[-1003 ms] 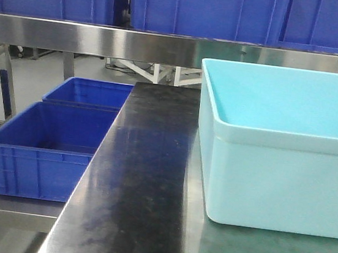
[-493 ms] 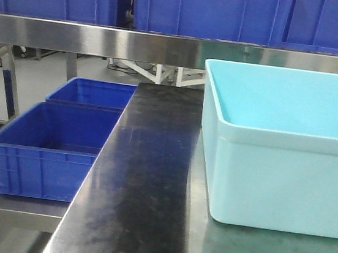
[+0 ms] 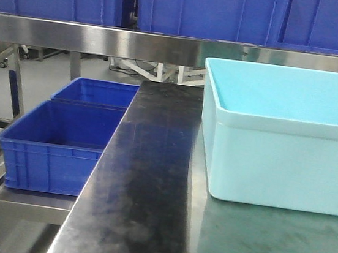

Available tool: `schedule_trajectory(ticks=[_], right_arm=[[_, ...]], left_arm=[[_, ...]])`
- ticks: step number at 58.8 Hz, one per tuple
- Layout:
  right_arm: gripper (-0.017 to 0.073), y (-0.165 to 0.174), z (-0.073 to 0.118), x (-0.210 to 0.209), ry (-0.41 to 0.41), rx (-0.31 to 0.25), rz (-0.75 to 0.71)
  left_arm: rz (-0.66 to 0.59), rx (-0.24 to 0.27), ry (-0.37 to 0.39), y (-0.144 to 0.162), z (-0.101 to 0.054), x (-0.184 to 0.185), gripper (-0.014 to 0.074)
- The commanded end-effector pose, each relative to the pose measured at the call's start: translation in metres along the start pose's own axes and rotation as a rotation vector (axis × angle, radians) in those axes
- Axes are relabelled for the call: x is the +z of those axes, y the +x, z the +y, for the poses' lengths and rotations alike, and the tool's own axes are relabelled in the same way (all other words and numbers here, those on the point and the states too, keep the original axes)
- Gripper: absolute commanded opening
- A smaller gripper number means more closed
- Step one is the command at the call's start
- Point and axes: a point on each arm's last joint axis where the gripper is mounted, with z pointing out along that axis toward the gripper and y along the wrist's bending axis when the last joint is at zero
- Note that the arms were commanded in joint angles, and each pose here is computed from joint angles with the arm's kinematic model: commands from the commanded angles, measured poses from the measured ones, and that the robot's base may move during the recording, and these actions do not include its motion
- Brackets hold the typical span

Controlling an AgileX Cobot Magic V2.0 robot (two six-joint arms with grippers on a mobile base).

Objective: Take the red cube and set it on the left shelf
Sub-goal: 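Hold the red cube in the right gripper while turning away from table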

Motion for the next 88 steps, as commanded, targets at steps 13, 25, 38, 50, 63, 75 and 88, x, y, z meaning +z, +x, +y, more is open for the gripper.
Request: schedule_trajectory(ticks=[13, 25, 38, 50, 63, 75, 88], right_arm=[[0.0062, -0.0153, -0.0036, -0.0025, 0.031, 0.005, -0.102], [0.0062, -0.0148, -0.0033, -0.0025, 0.029, 0.005, -0.096], [0.0062, -0.0148, -0.0033, -0.0025, 0.029, 0.005, -0.096], [0.0062, -0.0148, -0.0033, -0.0025, 0.029, 0.005, -0.096], [0.0062, -0.0148, -0.0033, -0.0025, 0.029, 0.005, -0.096], [0.0062, -0.0147, -0.0033, -0.0025, 0.028, 0.005, -0.095], [0.0062, -0.0147, -0.0033, -0.0025, 0.028, 0.005, -0.095]], left_arm=[[-0.080, -0.004, 0.007, -0.0010, -0.0004, -0.0003, 0.0102], [-0.080, -0.004, 0.007, -0.0010, -0.0004, -0.0003, 0.0102], [-0.080, -0.004, 0.007, -0.0010, -0.0004, -0.0003, 0.0102], [-0.080, -0.004, 0.007, -0.0010, -0.0004, -0.0003, 0.0102], [-0.080, -0.004, 0.007, -0.0010, -0.0004, -0.0003, 0.0102], [-0.080, -0.004, 0.007, -0.0010, -0.0004, -0.0003, 0.0102], [-0.080, -0.004, 0.007, -0.0010, -0.0004, -0.0003, 0.0102]])
